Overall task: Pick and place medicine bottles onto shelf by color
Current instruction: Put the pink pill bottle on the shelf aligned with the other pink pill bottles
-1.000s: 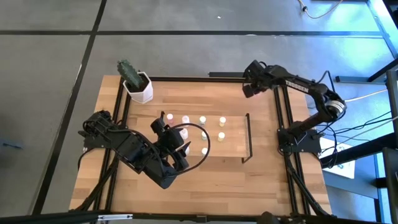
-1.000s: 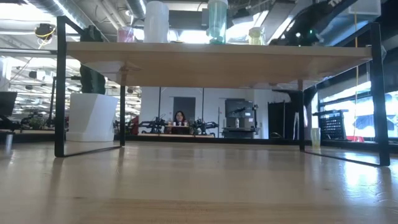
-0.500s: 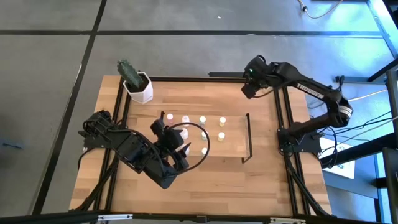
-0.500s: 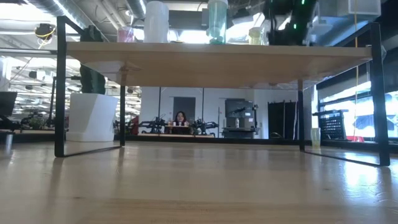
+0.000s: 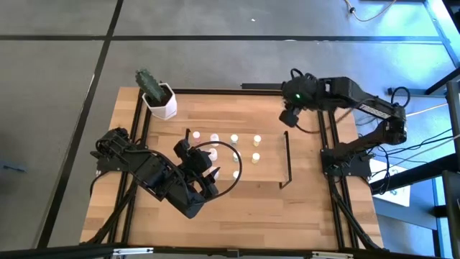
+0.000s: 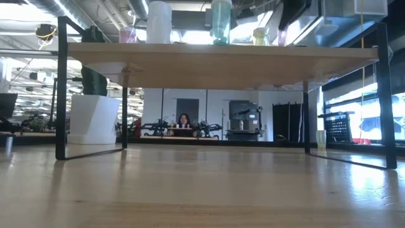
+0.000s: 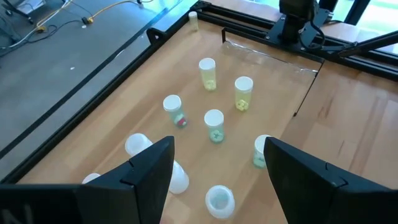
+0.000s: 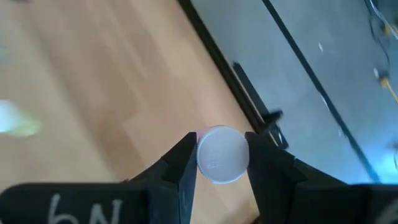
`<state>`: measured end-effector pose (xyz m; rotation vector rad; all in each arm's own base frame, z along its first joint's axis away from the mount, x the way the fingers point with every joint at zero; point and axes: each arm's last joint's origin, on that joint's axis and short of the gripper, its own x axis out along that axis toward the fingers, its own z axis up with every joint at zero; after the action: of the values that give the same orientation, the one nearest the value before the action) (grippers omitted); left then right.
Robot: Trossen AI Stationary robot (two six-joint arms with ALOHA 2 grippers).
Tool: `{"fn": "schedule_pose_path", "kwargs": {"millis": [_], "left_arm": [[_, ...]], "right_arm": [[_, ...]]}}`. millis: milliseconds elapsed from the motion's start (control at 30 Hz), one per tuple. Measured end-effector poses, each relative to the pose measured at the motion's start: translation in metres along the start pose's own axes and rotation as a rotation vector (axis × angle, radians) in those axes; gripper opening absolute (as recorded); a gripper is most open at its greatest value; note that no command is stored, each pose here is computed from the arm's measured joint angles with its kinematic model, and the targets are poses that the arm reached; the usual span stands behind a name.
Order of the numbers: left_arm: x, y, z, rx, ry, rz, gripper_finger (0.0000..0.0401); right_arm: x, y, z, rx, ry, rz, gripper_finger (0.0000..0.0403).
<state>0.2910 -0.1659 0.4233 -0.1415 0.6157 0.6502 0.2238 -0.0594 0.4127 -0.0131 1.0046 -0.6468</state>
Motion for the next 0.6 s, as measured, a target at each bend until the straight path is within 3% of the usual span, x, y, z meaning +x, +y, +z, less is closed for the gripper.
{"fn": "schedule_pose_path", "kwargs": {"millis": [233, 600], "left_arm": [[0.000, 0.000, 0.000, 0.000, 0.000, 0.000, 0.0242], [-0.008, -0.004, -0.005, 0.036, -0.003, -0.025, 0.0242]], "right_arm": [[-0.045, 0.045, -0.005, -0.180, -0.129, 0.161, 0.0126], [-0.100, 0.125, -0.038, -0.407, -0.302, 0.455, 0.0126]]}}
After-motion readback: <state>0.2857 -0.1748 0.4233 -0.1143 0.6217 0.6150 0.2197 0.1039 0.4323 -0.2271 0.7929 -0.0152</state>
